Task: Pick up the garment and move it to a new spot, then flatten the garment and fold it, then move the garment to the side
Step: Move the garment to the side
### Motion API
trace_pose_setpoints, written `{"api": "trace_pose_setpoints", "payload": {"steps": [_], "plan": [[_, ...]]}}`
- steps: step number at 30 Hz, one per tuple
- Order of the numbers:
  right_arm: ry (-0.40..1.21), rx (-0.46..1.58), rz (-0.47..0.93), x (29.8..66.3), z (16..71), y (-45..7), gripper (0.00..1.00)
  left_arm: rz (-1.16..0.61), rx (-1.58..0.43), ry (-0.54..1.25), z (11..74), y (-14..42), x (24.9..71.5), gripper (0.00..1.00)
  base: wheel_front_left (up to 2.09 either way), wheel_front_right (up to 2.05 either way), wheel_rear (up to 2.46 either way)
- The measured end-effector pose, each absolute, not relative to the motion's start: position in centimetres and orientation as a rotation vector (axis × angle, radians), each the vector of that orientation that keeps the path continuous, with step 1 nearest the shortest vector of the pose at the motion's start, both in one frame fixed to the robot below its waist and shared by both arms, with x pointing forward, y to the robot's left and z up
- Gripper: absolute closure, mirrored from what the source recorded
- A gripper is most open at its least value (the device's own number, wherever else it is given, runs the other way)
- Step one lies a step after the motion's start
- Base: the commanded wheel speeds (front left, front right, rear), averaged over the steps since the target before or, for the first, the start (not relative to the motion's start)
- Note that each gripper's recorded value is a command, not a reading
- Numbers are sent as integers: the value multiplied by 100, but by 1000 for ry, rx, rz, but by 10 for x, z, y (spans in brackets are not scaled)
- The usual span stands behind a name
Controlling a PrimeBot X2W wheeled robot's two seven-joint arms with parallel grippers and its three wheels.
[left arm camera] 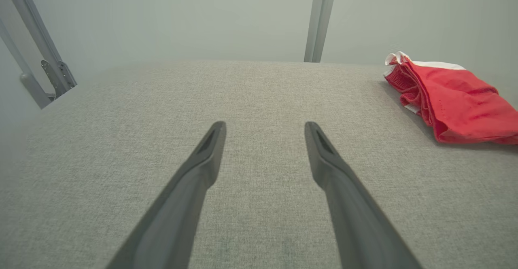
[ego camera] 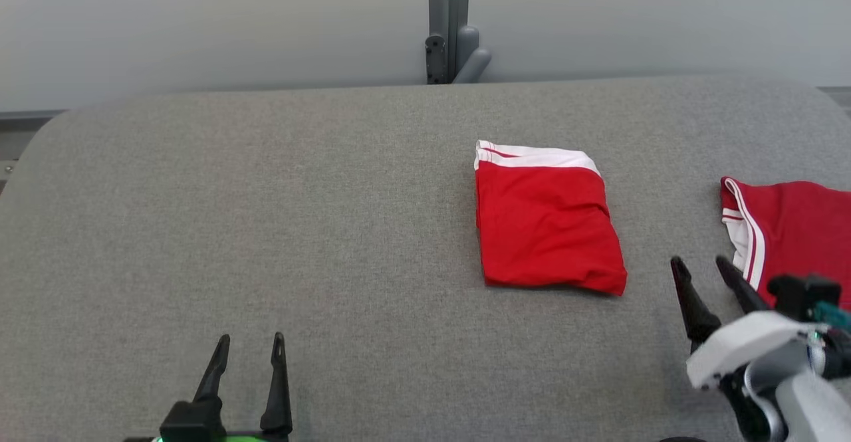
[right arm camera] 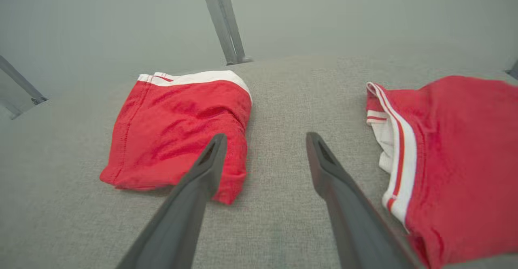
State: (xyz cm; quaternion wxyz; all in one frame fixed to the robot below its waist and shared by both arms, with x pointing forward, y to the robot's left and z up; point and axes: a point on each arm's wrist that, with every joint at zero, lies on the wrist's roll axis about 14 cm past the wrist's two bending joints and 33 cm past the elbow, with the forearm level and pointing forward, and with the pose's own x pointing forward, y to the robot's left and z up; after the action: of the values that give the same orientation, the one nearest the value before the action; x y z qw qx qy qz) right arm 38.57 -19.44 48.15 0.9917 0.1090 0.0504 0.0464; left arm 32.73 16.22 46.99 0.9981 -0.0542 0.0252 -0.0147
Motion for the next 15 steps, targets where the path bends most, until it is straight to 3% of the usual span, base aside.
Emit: {"api": "trace_pose_setpoints", "payload": {"steps": [7,15], "plan": [[376,235,205,456,477,-170,0,-96,-116,62,467,141,355,0,0,0,0],[611,246,263,479,423,-127,0,-74,-126,119,449,143,359,0,0,0,0]]}}
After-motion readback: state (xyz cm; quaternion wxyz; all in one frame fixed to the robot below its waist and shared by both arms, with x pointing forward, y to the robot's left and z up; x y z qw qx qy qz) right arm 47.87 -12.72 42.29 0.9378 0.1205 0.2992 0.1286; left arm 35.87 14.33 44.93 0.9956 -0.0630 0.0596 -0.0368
